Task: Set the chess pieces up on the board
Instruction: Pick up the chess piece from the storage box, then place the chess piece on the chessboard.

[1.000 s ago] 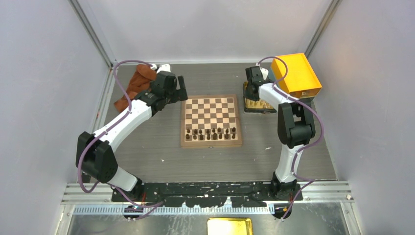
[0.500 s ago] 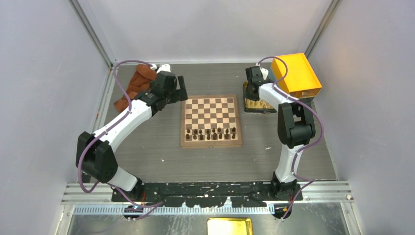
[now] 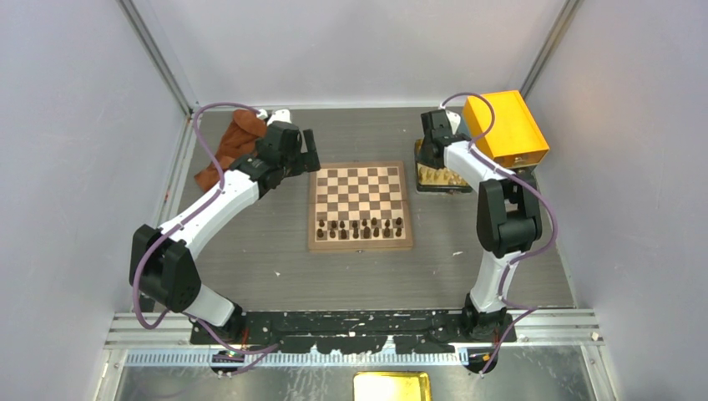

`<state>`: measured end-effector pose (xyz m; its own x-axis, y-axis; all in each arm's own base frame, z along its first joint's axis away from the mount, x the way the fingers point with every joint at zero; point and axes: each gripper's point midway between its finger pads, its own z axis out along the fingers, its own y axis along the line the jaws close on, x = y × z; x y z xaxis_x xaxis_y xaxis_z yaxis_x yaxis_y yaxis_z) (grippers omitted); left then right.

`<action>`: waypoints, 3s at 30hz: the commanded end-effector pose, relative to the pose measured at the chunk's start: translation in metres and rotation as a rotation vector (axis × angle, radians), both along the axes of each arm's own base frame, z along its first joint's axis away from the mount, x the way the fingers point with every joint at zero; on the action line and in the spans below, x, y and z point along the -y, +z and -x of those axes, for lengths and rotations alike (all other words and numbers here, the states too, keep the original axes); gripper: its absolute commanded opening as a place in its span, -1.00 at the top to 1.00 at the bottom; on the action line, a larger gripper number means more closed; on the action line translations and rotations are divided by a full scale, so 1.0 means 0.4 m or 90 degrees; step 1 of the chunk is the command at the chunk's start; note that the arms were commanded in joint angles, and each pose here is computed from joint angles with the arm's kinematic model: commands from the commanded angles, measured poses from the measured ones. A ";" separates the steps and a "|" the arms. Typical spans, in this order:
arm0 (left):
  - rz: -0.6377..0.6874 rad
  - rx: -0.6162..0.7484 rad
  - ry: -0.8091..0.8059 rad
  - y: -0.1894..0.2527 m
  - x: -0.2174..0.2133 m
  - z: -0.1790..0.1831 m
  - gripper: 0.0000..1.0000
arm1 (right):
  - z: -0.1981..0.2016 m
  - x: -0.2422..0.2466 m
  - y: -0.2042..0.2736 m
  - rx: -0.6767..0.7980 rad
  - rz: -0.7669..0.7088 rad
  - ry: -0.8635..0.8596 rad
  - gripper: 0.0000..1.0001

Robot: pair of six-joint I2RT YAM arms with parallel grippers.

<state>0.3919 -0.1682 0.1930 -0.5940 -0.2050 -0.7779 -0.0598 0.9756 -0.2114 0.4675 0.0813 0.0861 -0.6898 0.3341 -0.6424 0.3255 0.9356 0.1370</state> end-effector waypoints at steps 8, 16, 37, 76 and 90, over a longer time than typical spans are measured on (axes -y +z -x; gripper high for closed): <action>0.033 0.042 0.005 0.058 0.013 -0.016 -0.99 | -0.013 0.010 0.152 0.085 -0.006 -0.004 0.98; 0.026 0.036 0.011 0.043 0.006 -0.013 -0.99 | -0.001 0.008 0.213 0.099 -0.006 -0.002 0.98; 0.019 0.051 0.018 0.056 -0.026 0.025 -0.99 | 0.016 -0.127 0.365 0.143 0.027 0.053 0.98; 0.008 0.078 0.039 0.084 -0.073 0.040 -0.99 | -0.056 -0.354 0.328 0.109 0.050 0.146 0.98; 0.013 0.067 0.044 0.057 -0.068 0.031 -0.99 | -0.064 -0.382 0.273 0.076 0.058 0.177 0.98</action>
